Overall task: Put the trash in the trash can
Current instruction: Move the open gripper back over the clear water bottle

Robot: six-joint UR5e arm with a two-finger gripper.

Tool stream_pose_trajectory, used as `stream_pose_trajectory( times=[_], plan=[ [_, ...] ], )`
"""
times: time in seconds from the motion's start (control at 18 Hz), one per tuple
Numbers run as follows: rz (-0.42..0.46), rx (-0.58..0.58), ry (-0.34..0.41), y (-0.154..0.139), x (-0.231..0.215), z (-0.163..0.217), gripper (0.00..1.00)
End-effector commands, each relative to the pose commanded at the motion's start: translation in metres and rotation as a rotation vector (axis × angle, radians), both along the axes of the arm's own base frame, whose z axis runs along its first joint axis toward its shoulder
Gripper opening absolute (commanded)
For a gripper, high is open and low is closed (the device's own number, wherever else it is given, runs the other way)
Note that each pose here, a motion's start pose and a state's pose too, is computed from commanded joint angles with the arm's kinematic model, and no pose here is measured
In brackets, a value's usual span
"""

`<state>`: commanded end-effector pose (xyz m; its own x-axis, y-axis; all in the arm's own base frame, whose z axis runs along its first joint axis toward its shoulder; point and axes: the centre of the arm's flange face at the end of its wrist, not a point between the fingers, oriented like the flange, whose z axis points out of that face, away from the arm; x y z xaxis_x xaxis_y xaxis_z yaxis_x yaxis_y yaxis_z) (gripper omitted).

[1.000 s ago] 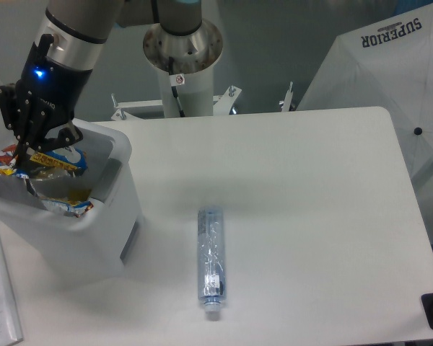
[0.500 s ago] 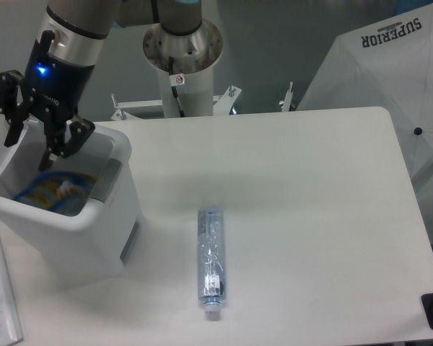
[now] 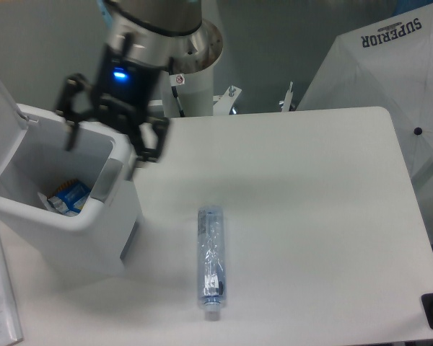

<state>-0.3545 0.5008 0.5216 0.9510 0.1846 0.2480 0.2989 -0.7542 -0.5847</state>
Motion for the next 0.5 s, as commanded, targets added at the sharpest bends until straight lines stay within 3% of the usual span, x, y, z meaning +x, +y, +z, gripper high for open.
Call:
stream_pose_trajectory(
  times=[0.33,0.5],
  plan=[
    [0.084,-0.065,-0.066,0.015,-0.109,-0.069,1.00],
    [0.102,-0.212,-0.088,0.024,-0.137,-0.120,1.00]
  ],
)
